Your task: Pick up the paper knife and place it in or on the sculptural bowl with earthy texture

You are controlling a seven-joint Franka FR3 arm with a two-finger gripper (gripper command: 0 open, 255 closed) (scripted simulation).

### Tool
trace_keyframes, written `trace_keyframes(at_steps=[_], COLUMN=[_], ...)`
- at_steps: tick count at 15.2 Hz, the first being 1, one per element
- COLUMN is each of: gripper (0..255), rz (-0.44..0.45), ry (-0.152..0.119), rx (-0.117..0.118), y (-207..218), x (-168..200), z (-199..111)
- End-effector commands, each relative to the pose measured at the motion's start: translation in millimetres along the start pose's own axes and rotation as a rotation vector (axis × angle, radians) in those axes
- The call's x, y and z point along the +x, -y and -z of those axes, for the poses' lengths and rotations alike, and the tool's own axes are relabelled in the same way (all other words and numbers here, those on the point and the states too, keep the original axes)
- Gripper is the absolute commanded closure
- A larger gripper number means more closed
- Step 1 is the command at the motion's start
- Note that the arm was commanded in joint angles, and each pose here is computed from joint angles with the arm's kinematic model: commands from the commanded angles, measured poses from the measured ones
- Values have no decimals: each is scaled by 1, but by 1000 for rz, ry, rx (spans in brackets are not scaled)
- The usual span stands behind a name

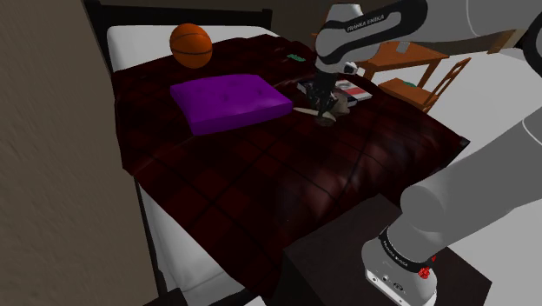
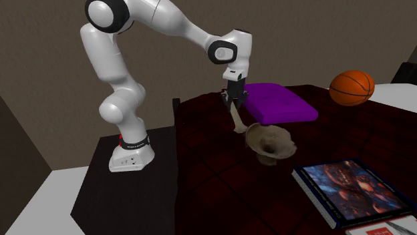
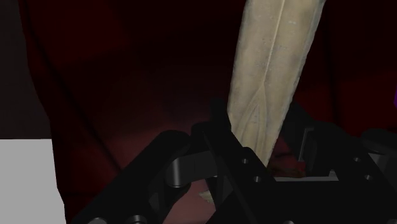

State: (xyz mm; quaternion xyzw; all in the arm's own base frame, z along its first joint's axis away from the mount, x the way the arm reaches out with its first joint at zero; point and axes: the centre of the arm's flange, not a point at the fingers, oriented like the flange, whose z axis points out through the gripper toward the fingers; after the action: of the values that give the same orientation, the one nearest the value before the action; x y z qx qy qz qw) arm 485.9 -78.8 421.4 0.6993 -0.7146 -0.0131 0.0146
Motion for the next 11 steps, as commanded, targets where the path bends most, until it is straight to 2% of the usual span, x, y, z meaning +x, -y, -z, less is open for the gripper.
trace_keyframes(at_steps=[1,11], gripper=[255,255], rz=[0,0], ry=[0,0], rx=[0,0], y=[0,-2], x=[0,0], z=[11,64])
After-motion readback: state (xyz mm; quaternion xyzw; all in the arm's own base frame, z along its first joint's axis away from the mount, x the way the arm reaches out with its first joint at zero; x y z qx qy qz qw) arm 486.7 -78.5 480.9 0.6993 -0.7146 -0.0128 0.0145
